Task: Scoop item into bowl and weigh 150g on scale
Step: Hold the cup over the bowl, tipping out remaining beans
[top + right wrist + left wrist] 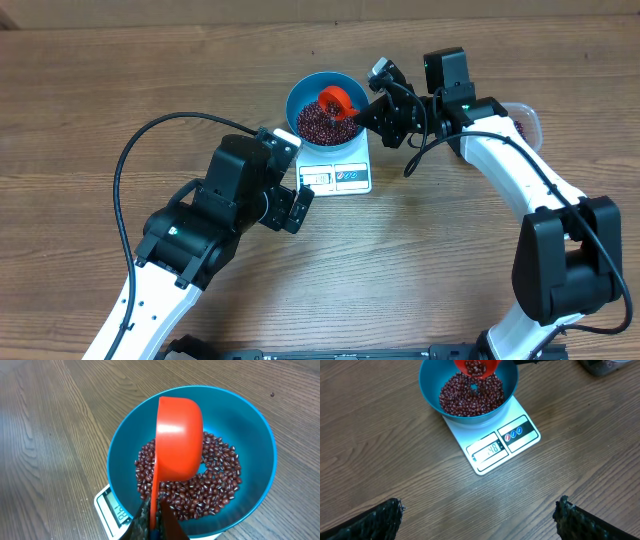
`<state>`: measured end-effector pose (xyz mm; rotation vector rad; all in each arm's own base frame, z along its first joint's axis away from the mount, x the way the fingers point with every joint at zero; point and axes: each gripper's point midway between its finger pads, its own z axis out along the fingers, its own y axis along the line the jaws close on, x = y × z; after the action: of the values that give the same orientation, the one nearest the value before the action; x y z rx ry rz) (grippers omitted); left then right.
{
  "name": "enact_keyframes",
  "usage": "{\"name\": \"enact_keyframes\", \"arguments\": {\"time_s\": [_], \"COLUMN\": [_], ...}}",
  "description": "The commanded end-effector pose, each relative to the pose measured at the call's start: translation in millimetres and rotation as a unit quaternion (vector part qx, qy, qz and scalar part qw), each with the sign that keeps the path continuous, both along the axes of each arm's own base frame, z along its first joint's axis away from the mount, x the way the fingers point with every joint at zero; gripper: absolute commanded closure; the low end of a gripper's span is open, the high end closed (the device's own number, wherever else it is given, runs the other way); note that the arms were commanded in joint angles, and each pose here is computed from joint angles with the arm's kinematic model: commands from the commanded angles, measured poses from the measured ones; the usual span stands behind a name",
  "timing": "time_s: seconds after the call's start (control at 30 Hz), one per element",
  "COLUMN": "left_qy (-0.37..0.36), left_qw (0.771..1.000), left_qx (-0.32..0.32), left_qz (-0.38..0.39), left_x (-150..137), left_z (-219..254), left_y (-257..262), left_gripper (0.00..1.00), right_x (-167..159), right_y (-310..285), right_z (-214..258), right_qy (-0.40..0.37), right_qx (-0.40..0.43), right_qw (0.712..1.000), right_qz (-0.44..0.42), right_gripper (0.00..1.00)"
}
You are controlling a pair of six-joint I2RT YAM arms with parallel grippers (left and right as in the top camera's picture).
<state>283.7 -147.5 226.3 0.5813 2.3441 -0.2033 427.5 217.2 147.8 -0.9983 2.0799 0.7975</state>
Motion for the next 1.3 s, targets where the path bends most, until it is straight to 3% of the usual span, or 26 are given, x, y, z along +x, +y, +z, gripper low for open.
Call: {"name": "enact_keyframes", "arguments": {"time_s": [0.0,0.1,0.27,1.27], "left_qy": [-0.010,-0.010,-0.010,-0.011], "left_qw": [1.000,1.000,1.000,1.000], "left_qx": [-0.006,-0.006,-0.005,-0.006], "left_qz": [-0.007,-0.007,-0.008,-0.007], "left_x": [0,0,0,0], "left_z": [8,8,8,9], "left_y": [-1,-1,-1,-1], "left_gripper": [0.00,0.00,0.00,0.00], "right_x": [3,14,5,6], "right_y": [-1,-8,-2,2], "right_z": [19,23,23,28], "right_qy": [-0.036,-0.035,-0.055,-0.048], "right_qx": [-0.006,-0.019,-0.049,-0.031], "right_qw": [0.999,0.998,0.997,0.997], "right_qz": [-0.003,-0.054,-0.032,-0.043], "right_gripper": [0.96,0.96,0.96,0.96]}}
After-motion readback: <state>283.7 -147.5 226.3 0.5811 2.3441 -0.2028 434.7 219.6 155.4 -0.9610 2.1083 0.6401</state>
